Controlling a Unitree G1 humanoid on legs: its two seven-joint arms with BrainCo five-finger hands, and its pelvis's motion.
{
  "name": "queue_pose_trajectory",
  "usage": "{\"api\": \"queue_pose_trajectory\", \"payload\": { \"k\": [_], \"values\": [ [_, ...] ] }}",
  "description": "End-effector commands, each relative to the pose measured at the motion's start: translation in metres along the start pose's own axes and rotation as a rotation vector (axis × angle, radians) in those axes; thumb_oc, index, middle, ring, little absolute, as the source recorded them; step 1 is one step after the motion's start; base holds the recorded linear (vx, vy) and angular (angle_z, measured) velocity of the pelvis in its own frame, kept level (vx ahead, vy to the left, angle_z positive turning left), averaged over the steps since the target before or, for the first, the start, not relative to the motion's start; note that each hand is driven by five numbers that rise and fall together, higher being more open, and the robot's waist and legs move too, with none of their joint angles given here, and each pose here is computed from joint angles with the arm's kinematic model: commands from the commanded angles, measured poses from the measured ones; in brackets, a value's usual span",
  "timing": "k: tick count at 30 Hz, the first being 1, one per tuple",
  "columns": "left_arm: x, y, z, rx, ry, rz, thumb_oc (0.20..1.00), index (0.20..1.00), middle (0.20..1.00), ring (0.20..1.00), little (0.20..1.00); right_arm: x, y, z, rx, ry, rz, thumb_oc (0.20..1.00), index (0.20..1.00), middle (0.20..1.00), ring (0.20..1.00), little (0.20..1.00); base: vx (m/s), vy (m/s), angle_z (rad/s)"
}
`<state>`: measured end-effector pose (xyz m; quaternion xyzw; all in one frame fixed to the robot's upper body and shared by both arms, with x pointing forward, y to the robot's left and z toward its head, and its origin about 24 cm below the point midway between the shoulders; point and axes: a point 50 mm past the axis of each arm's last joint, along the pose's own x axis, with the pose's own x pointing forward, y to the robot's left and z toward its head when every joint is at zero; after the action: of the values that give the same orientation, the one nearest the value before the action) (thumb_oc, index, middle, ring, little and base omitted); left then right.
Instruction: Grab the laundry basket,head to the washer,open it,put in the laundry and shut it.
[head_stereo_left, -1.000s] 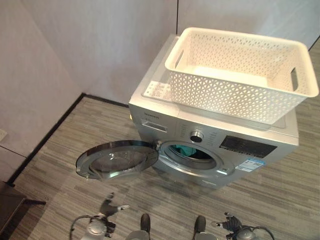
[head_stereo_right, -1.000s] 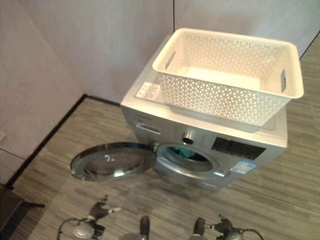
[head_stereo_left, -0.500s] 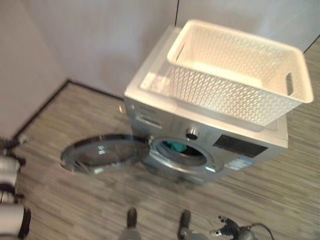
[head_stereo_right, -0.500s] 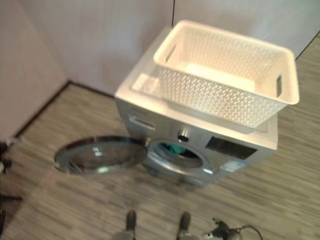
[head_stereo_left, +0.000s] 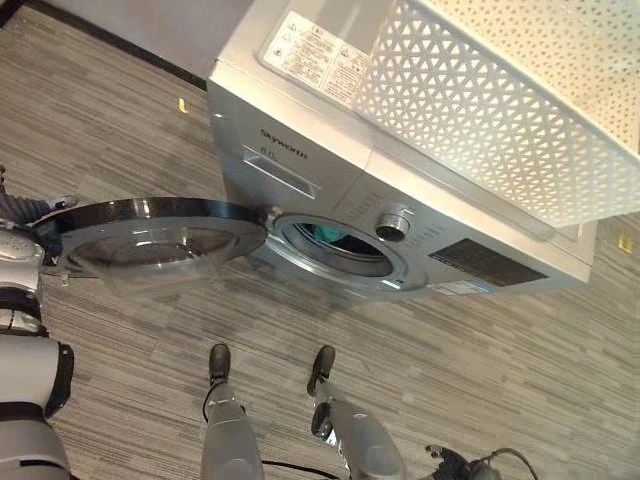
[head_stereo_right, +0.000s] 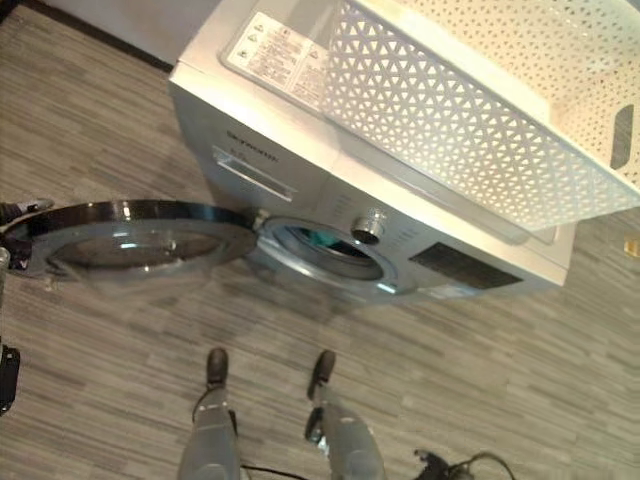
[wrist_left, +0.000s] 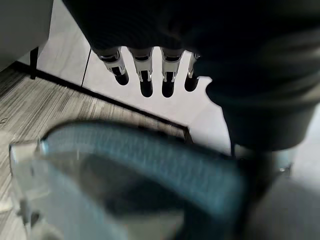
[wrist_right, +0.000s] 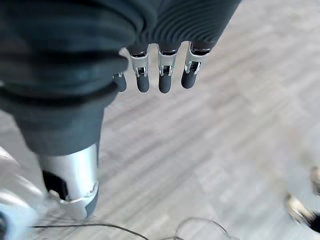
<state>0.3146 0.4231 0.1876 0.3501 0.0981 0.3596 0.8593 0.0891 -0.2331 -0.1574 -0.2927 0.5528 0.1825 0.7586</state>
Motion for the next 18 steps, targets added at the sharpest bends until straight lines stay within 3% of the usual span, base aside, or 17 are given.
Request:
{"api": "queue_pose_trajectory", "payload": {
  "k": [1, 2, 5, 8, 10, 12, 15, 18],
  "values": [
    [-0.007, -0.018, -0.013, 0.082, -0.020, -0.030, 1.000, 1.000, 1.000, 1.000, 1.000, -0.004, 0.008, -0.022, 0.015, 0.075, 0.014, 1.000, 1.000, 1.000, 1.000, 1.000, -0.02, 0.073, -0.20],
    [-0.007, -0.018, -0.014, 0.082, -0.019, -0.030, 1.000, 1.000, 1.000, 1.000, 1.000, -0.004, 0.007, -0.022, 0.014, 0.075, 0.014, 1.000, 1.000, 1.000, 1.000, 1.000, -0.07, 0.045, -0.14],
    [-0.046, -0.094, -0.066, 0.091, 0.052, -0.248, 1.000, 1.000, 1.000, 1.000, 1.000, 0.000, -0.002, 0.000, 0.092, -0.011, -0.042, 1.000, 1.000, 1.000, 1.000, 1.000, -0.14, 0.069, -0.20],
    [-0.058, -0.109, -0.077, 0.062, 0.071, -0.291, 1.000, 1.000, 1.000, 1.000, 1.000, 0.000, -0.004, 0.005, 0.106, -0.032, -0.056, 1.000, 1.000, 1.000, 1.000, 1.000, -0.07, 0.015, -0.32],
    [-0.092, -0.144, -0.100, -0.040, 0.128, -0.378, 1.000, 1.000, 1.000, 1.000, 1.000, 0.001, -0.003, 0.012, 0.145, -0.058, -0.072, 1.000, 1.000, 1.000, 1.000, 1.000, -0.03, -0.097, -0.33],
    [-0.162, -0.197, -0.124, -0.284, 0.226, -0.514, 1.000, 1.000, 1.000, 1.000, 1.000, 0.003, 0.000, 0.022, 0.199, -0.083, -0.086, 1.000, 1.000, 1.000, 1.000, 1.000, -0.13, -0.272, -0.21],
    [-0.202, -0.214, -0.132, -0.384, 0.268, -0.608, 1.000, 1.000, 1.000, 1.000, 1.000, 0.002, -0.007, 0.033, 0.174, -0.128, -0.112, 1.000, 1.000, 1.000, 1.000, 1.000, -0.13, -0.246, -0.24],
    [-0.222, -0.221, -0.130, -0.444, 0.273, -0.679, 1.000, 1.000, 1.000, 1.000, 1.000, -0.002, -0.017, 0.051, 0.126, -0.216, -0.141, 1.000, 1.000, 1.000, 1.000, 1.000, -0.15, -0.276, -0.08]
  ]
}}
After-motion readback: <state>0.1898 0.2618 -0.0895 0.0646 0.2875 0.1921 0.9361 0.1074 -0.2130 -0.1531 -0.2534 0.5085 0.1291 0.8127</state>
